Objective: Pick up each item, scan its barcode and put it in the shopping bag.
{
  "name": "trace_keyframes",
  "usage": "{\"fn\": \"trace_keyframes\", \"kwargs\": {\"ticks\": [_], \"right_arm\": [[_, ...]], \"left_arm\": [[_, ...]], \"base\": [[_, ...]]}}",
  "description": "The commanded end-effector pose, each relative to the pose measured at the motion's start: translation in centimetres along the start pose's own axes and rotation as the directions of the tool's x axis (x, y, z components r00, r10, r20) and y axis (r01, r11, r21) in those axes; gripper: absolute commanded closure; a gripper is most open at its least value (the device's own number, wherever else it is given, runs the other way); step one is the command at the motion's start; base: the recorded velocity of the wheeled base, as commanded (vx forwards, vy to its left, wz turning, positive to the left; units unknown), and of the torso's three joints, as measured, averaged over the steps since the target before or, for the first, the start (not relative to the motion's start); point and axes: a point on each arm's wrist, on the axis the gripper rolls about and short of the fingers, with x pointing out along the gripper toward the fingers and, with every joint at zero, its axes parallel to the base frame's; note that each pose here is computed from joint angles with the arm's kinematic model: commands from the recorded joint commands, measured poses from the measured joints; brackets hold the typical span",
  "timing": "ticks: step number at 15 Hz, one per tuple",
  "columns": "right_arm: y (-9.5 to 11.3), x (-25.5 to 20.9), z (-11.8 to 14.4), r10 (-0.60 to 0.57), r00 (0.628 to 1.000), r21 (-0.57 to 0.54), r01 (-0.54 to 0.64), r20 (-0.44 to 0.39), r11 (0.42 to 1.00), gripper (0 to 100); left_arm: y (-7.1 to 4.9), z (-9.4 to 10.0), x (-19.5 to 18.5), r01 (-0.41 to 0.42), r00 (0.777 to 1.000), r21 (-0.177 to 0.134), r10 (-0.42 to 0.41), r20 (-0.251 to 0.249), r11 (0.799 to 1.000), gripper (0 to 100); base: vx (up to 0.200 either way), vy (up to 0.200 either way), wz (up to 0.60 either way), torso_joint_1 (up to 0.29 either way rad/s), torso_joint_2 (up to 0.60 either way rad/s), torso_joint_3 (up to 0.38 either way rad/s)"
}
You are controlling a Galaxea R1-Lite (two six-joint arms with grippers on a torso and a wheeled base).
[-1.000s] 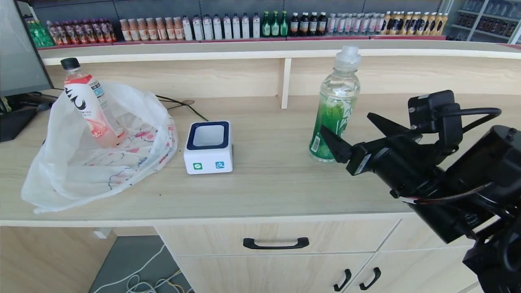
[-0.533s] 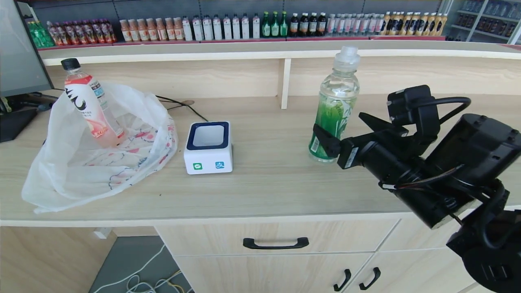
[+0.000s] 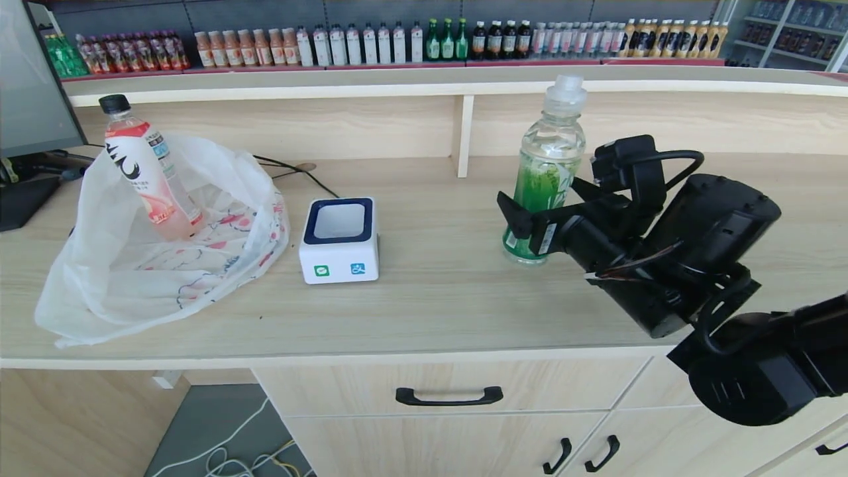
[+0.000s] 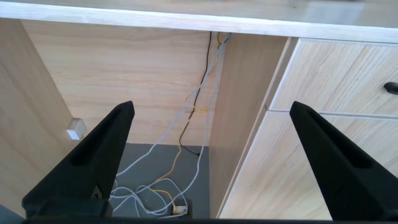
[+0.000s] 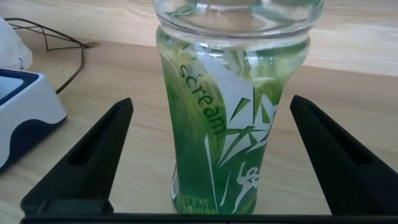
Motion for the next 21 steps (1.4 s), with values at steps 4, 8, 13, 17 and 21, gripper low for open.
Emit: {"fn": "trace_keyframes", "kwargs": {"ticks": [4, 8, 13, 17, 21], "right_arm": [[-1.1, 1.5, -1.3, -0.041, 0.999, -0.013, 0.040, -0.015, 0.999, 0], [-1.3, 1.8, -1.3, -0.053, 0.999, -0.015, 0.053, -0.012, 0.998, 0], [-1.2, 3.2, -0.9, -0.076, 0.997, -0.007, 0.076, 0.024, 0.997, 0], [-0.9, 4.3, -0.6, -0.077, 0.997, -0.011, 0.077, 0.030, 0.997, 0], [-0.9, 4.5, 0.0, -0.088, 0.995, -0.006, 0.088, 0.044, 0.996, 0]], "left_arm": [[0.0, 0.0, 0.0, 0.000, 1.000, 0.000, 0.000, 0.001, 1.000, 0], [0.0, 0.0, 0.0, 0.000, 1.000, 0.000, 0.000, 0.001, 1.000, 0], [0.0, 0.0, 0.0, 0.000, 1.000, 0.000, 0.000, 0.001, 1.000, 0], [0.0, 0.0, 0.0, 0.000, 1.000, 0.000, 0.000, 0.001, 1.000, 0], [0.0, 0.0, 0.0, 0.000, 1.000, 0.000, 0.000, 0.001, 1.000, 0]], "base": [[0.000, 0.000, 0.00, 0.000, 0.00, 0.000], [0.000, 0.000, 0.00, 0.000, 0.00, 0.000], [0.000, 0.000, 0.00, 0.000, 0.00, 0.000], [0.000, 0.000, 0.00, 0.000, 0.00, 0.000], [0.000, 0.000, 0.00, 0.000, 0.00, 0.000]]}}
